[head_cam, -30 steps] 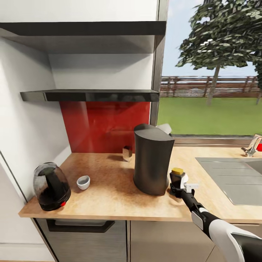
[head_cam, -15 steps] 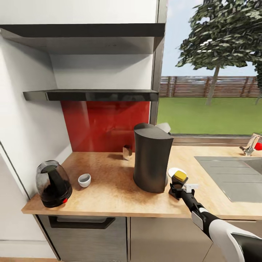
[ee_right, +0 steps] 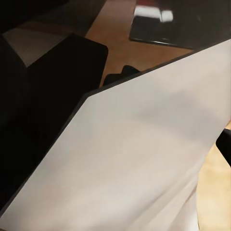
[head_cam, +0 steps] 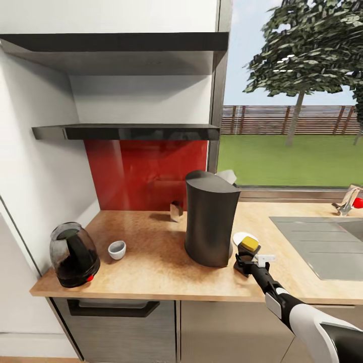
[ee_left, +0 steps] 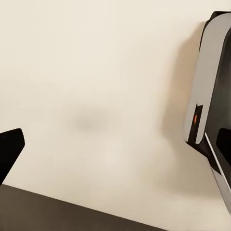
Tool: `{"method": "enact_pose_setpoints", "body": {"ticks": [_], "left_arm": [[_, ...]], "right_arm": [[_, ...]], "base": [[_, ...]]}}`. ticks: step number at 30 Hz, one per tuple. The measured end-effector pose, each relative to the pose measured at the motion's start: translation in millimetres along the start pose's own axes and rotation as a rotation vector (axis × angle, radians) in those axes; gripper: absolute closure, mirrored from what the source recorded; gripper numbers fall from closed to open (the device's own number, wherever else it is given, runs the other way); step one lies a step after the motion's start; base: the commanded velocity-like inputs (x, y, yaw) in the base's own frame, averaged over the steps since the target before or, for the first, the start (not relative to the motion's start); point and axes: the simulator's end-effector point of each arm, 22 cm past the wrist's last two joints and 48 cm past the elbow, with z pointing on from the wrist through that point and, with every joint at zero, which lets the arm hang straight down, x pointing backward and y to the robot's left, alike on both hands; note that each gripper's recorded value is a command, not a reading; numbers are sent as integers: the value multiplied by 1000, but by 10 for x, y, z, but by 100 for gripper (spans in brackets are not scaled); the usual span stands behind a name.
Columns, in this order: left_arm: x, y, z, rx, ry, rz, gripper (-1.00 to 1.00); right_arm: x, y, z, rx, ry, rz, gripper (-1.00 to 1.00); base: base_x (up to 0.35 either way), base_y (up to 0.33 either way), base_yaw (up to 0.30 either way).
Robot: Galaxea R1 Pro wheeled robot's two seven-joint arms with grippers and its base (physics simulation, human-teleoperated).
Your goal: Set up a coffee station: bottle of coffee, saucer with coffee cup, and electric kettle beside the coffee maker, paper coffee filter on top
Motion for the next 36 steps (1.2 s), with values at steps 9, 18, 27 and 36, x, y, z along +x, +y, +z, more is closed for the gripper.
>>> {"method": "enact_pose_setpoints", "body": {"ticks": [9, 18, 27, 36], "left_arm": [[0, -10, 0, 2, 1, 1, -100], [4, -12, -1, 2, 0, 1, -100], [5, -13, -1, 2, 1, 1, -100], [3, -12, 0, 2, 1, 1, -100]], "right_arm": [[4, 0, 4, 0, 1, 0, -100], [0, 0, 0, 0, 0, 0, -100], [0, 2, 0, -1, 0, 0, -100], [2, 15, 3, -3, 0, 0, -100]], "base": [[-63, 0, 0], [-87, 0, 0], [-1, 0, 0], [-21, 0, 0]]}}
